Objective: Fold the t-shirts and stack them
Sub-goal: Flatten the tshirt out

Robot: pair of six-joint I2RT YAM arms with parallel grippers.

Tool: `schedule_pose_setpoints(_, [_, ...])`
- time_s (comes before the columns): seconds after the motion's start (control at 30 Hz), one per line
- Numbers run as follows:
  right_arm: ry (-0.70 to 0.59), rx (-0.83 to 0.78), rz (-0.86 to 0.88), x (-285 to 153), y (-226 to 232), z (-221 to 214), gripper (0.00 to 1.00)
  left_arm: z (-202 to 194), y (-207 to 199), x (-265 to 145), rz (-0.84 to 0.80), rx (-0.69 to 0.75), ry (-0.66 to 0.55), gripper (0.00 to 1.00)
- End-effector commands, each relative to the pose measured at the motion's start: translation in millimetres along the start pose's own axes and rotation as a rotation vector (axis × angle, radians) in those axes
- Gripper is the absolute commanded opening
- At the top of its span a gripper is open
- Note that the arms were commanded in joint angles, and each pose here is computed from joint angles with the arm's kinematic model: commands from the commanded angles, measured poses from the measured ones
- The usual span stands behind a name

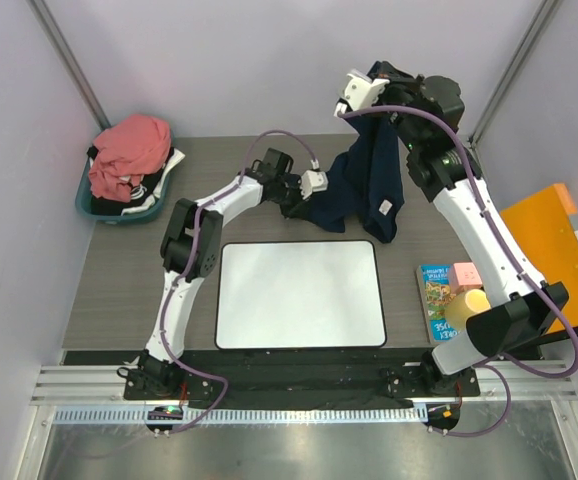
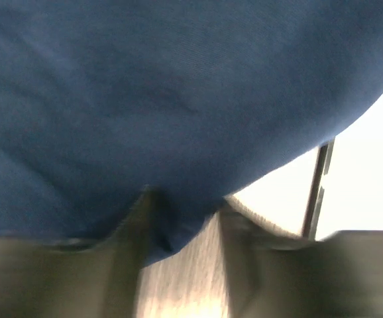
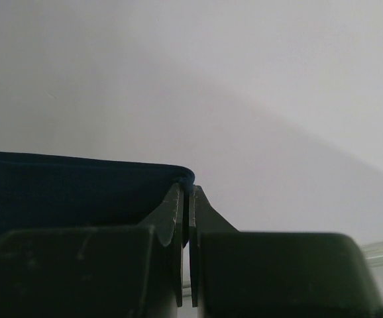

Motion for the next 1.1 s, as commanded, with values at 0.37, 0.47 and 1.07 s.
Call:
schedule_pose_setpoints(0.37, [0.100, 0.197, -0.187, -36.3, -41.5, -48.4, 0.01, 14.7, 117.1, -143.5, 0.747, -0.035, 0.259, 0.00])
schedule_pose_setpoints(0.47, [0.157, 0.283, -0.187, -34.2, -32.1, -75.9, 0.01, 24.5, 132.6, -201.0, 0.881, 0.002, 0.291, 0.00])
schedule_pose_setpoints(1.07, [0.230, 0.363, -0.185, -8.6, -8.4, -151.2, 0.01, -18.8, 136.5, -284.6, 0.968, 0.041, 0.479, 0.12])
Point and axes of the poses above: each gripper's point midway between its finger pads, its own x axis out along the fingers, its own y axis along the line the jaws close on, z = x × y, the point moved 5 cm from there along -x, back along the fingers, and after that the axes turned 14 degrees about x, right-handed, at the moved point
